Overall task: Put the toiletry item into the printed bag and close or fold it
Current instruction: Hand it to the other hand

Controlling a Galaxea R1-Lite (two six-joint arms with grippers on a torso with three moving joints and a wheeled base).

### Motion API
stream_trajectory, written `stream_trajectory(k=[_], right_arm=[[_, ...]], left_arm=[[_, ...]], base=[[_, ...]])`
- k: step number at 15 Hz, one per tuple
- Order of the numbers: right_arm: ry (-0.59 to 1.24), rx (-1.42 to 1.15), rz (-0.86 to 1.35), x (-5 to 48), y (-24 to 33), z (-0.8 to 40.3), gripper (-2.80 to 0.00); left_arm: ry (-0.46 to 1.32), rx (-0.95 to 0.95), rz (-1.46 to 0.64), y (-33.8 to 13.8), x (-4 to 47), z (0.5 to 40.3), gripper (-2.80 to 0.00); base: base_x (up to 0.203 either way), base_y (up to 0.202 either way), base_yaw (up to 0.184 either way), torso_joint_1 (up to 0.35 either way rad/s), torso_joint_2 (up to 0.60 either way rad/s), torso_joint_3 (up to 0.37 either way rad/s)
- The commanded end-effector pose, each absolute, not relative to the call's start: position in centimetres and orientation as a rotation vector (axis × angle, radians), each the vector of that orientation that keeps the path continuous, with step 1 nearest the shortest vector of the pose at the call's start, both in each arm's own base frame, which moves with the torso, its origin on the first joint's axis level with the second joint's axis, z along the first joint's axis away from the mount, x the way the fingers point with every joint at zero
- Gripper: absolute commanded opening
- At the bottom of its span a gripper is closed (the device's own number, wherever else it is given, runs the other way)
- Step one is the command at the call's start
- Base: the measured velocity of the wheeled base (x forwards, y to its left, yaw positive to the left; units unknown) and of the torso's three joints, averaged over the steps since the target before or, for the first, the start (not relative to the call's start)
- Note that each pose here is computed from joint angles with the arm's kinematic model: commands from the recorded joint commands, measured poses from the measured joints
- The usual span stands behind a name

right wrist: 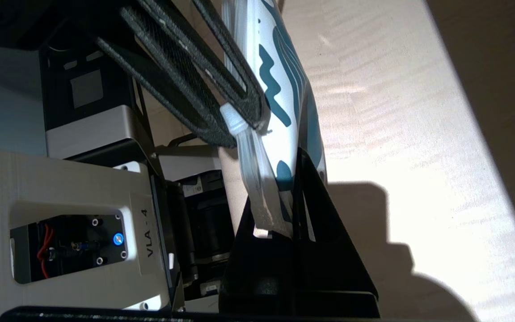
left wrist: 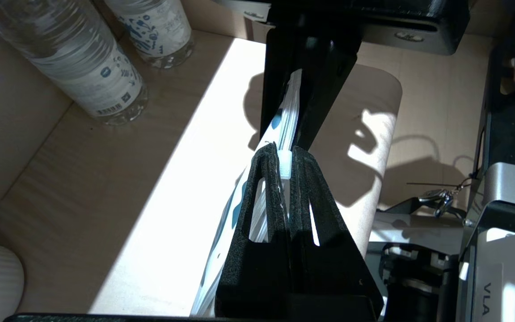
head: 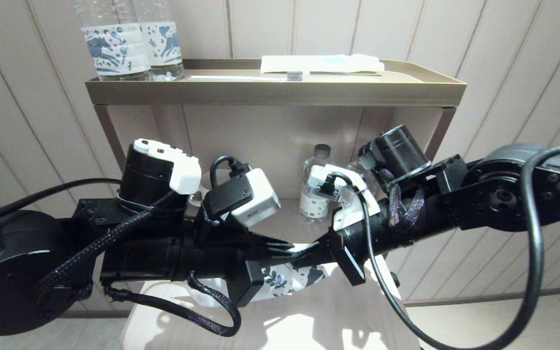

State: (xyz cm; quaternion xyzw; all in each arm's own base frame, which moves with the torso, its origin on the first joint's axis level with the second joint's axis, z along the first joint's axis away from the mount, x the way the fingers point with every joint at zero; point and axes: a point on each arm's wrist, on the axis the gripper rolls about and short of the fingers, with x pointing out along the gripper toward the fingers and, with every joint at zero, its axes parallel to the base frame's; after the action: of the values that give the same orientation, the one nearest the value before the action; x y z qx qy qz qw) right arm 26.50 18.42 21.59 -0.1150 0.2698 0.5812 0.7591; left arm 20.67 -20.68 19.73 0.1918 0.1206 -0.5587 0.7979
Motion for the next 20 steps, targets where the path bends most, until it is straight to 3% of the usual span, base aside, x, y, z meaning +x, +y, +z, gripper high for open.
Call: stream_trajectory(k=[1, 20], right_arm=[[0.585, -0.250, 1.264, 25.9, 17.9, 21.8, -2.80], [0.543, -0.260, 1.256, 24.5, 16.3, 22.9, -2.80]], left_arm=[[0.259, 0.414, -1.200, -20.7, 20.7, 19.7, -2.80], [0.267, 0.415, -1.206, -20.7, 20.7, 19.5, -2.80]], base=[[0.000, 0.000, 0.000, 0.000, 0.00, 0.000], [0.000, 0.000, 0.000, 0.000, 0.00, 0.000]])
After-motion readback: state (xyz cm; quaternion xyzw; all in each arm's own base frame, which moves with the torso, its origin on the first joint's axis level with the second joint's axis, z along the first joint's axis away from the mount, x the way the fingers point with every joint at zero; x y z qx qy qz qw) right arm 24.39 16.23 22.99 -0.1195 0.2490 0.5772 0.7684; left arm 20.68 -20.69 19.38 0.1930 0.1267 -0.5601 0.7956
